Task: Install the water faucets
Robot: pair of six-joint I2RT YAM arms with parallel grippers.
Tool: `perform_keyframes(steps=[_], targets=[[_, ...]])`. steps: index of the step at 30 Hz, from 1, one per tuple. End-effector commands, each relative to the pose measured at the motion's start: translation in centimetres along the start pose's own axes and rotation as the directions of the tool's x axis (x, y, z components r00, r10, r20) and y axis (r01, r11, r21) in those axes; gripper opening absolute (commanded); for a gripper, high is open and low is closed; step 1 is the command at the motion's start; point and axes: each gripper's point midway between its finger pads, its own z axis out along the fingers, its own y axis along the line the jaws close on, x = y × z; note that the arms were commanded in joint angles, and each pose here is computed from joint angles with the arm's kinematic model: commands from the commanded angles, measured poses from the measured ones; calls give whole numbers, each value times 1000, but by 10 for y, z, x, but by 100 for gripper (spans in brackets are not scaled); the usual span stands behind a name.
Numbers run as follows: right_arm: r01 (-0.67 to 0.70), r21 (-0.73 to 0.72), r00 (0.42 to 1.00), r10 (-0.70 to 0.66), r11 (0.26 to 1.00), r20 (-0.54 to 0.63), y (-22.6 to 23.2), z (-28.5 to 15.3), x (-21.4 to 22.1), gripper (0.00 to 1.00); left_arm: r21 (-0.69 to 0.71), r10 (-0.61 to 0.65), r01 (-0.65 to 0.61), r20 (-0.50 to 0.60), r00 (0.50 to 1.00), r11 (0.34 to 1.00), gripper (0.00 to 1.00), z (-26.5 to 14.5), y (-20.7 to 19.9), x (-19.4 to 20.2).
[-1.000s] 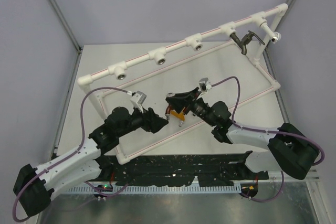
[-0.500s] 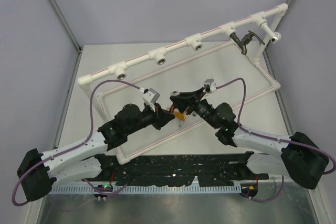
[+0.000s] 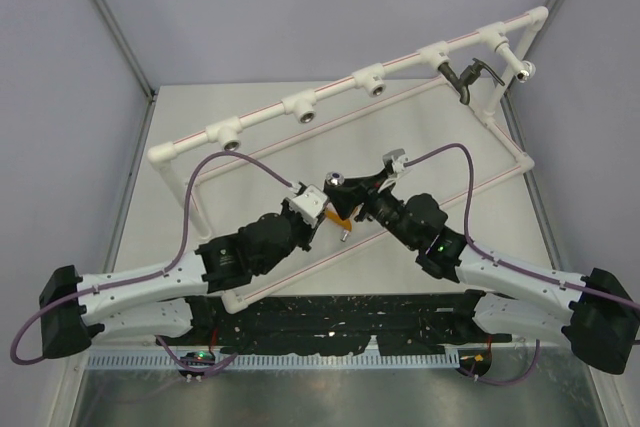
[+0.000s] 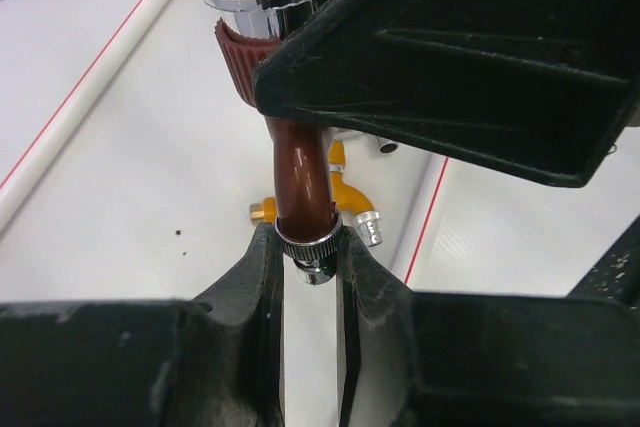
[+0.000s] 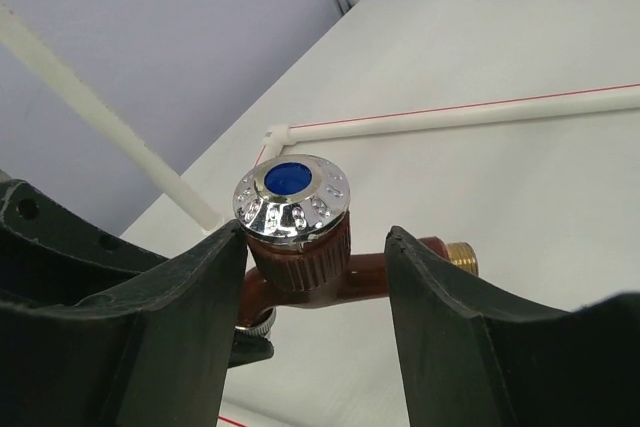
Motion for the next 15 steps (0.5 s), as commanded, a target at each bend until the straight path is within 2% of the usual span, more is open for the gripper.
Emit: perform_keyframes(steps=[1, 10, 13, 14, 15], targets=[[8, 45, 1000, -9, 999, 18, -3, 3, -12, 62, -116, 67, -59, 70, 995, 992, 0, -3, 14, -34], [-15, -17, 998, 16, 1000, 57, 13, 12, -21, 62, -120, 145, -140, 31, 989, 983, 0, -1, 3, -30], [-24, 11, 994, 23, 1000, 103, 7, 10, -29, 47, -124, 140, -136, 18, 990, 983, 0, -1, 4, -27], [-23, 25, 993, 20, 999, 114, 4, 9, -31, 38, -129, 150, -149, -4, 989, 980, 0, -2, 6, -23], [-23, 29, 991, 20, 999, 129, 4, 6, -36, 34, -144, 159, -160, -21, 987, 977, 0, -3, 10, -20]])
